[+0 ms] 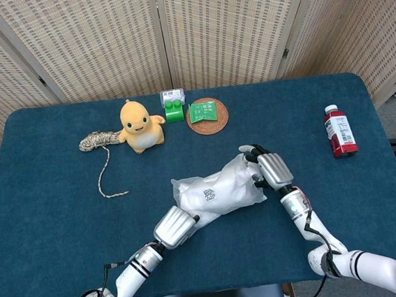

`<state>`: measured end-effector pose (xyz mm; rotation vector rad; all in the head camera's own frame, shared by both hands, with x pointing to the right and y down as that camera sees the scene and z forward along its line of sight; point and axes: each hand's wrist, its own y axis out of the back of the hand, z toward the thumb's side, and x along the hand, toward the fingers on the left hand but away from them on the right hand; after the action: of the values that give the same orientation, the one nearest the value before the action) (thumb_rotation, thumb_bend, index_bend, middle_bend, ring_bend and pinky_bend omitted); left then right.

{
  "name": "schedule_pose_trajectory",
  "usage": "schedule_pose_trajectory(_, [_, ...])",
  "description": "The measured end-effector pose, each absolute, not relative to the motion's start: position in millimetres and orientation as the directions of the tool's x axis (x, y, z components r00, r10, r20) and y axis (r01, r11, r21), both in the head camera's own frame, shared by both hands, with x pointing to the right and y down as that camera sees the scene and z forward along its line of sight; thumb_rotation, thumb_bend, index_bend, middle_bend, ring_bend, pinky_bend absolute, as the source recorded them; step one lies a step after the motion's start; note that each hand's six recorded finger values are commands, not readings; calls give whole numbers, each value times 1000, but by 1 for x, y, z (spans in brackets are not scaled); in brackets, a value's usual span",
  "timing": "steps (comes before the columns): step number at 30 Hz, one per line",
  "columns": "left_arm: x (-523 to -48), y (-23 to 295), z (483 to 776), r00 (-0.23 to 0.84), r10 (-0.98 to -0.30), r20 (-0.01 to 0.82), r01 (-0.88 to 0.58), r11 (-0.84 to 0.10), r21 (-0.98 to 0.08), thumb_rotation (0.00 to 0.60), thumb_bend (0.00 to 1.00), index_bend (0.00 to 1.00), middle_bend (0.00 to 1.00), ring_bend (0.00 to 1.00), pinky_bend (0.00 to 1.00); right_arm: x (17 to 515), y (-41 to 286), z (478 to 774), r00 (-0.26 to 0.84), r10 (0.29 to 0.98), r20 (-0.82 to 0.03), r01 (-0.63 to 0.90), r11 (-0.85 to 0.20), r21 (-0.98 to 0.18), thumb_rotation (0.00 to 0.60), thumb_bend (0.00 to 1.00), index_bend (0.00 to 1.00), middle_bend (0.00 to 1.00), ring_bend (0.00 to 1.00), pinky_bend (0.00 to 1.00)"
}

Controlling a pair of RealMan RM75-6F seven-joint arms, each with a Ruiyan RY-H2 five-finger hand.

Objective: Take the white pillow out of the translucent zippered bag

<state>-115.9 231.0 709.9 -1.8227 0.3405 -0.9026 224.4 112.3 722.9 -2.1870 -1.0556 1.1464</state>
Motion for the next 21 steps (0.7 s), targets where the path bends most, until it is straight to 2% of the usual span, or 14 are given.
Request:
schedule_pose_trajectory(9, [-115, 232, 712, 679, -597, 427, 170, -438, -883, 600, 68, 513, 1000, 912, 936, 224, 114, 724, 363, 793, -489, 419, -608, -675, 600, 559, 662, 213, 123, 292])
schedule_pose_trajectory(21, [-112, 234, 713, 683, -594, 425, 170, -436, -884, 600, 247, 521, 1000, 904, 936, 225, 113, 724, 361, 795, -488, 424, -606, -673, 600, 562, 662, 214, 123, 292])
